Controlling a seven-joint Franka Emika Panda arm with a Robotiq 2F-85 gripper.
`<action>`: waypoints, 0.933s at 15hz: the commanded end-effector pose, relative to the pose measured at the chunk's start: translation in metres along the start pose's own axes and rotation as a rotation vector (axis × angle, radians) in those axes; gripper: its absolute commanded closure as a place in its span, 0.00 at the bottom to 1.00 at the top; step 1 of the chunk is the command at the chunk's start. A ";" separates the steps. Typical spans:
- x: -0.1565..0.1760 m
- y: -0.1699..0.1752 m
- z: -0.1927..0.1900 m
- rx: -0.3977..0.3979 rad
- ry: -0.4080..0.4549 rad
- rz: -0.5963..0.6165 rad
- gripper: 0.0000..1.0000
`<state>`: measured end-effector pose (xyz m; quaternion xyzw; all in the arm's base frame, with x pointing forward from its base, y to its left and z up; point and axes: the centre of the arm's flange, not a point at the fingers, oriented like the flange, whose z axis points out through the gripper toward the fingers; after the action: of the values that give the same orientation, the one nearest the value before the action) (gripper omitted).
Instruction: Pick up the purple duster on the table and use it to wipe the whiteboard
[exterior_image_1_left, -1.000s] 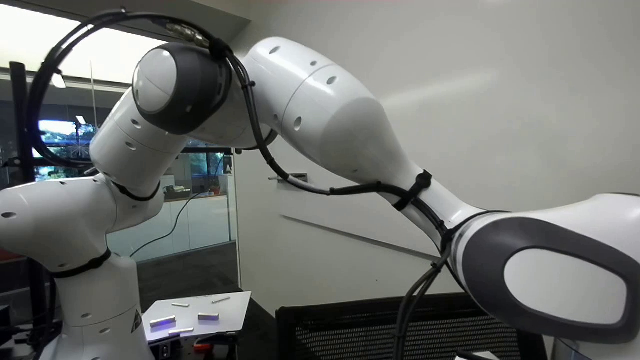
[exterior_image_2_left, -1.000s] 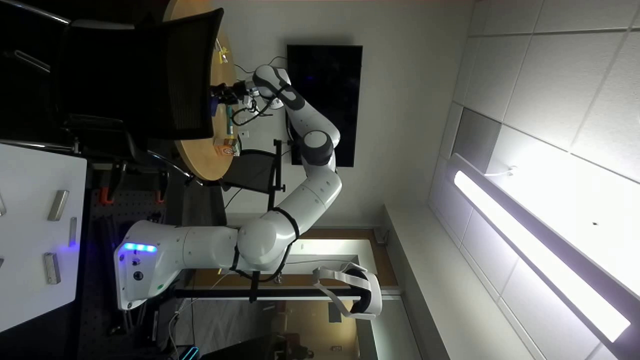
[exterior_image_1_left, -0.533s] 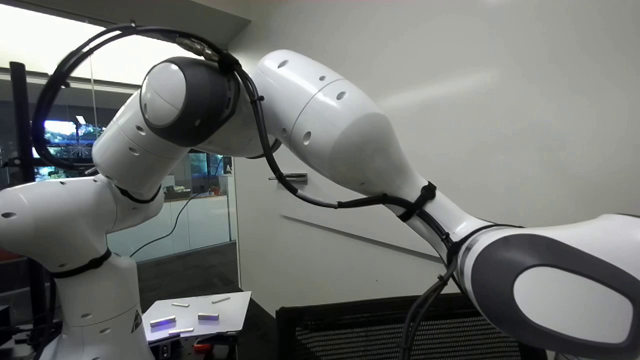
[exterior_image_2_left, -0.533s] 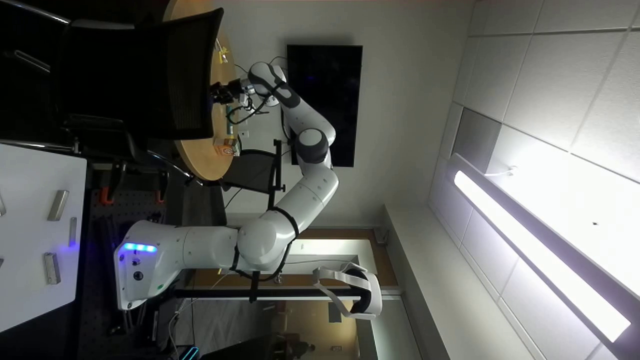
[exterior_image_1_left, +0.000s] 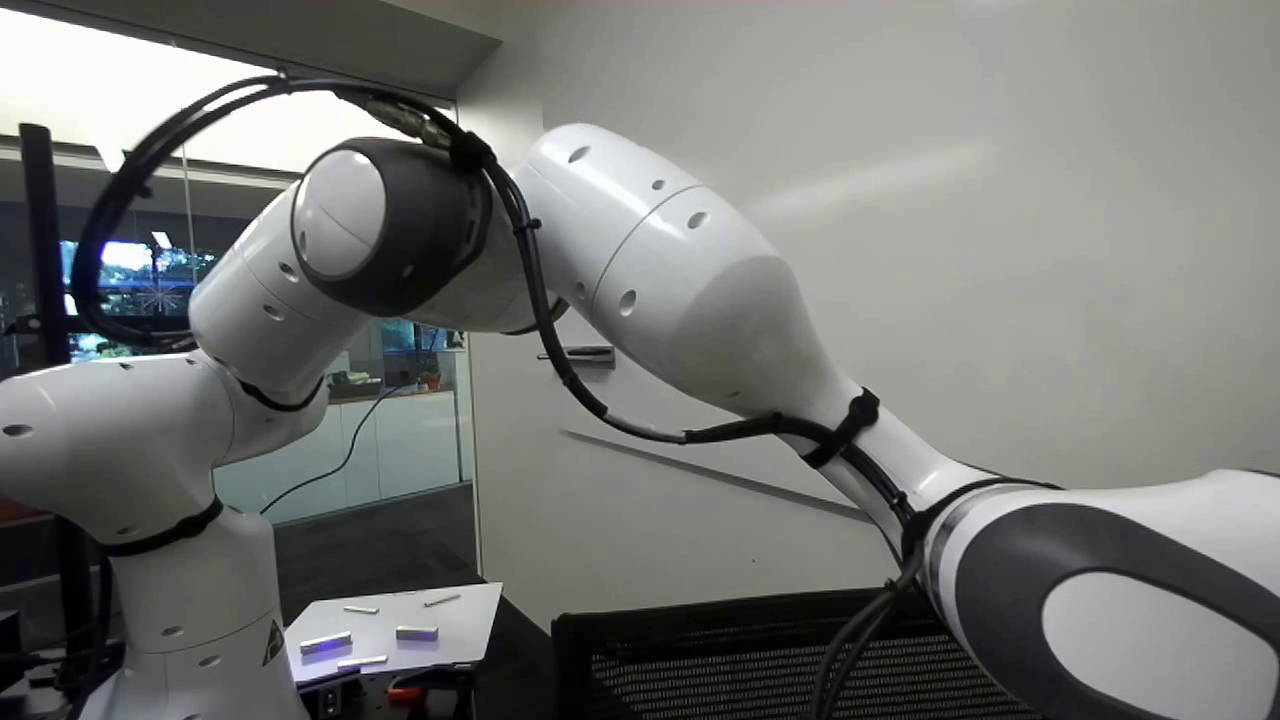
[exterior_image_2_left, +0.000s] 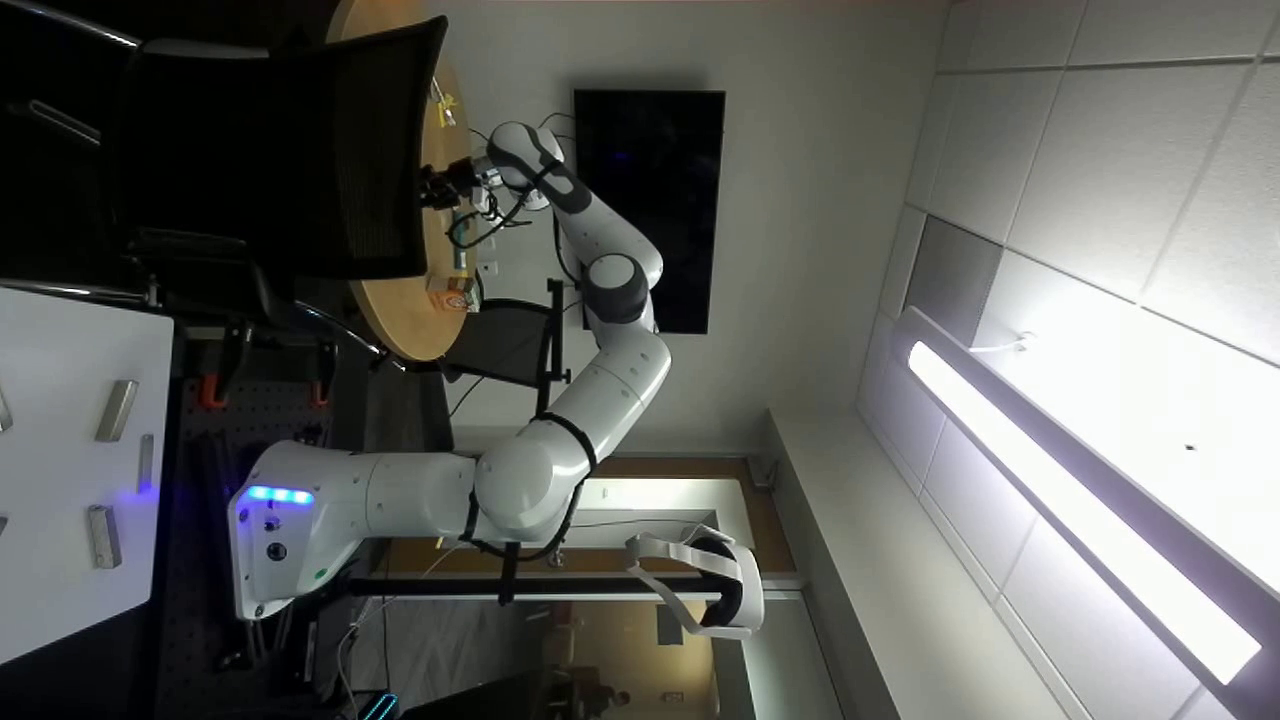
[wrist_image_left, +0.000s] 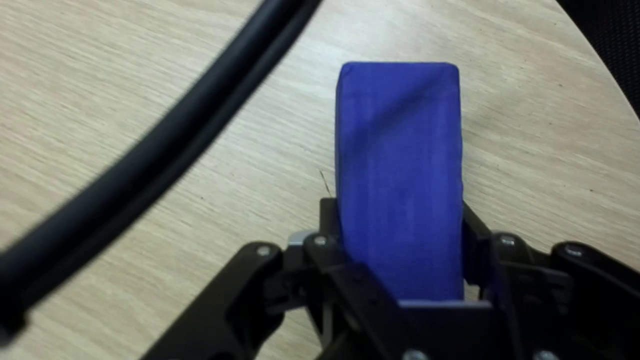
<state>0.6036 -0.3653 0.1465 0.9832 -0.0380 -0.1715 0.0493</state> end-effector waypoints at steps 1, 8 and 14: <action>0.006 0.002 -0.003 -0.011 -0.030 -0.048 0.70; 0.007 0.002 0.001 -0.030 -0.042 -0.080 0.06; 0.004 0.001 -0.005 -0.040 -0.029 -0.082 0.00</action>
<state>0.6040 -0.3670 0.1379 0.9810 -0.0080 -0.1852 0.0572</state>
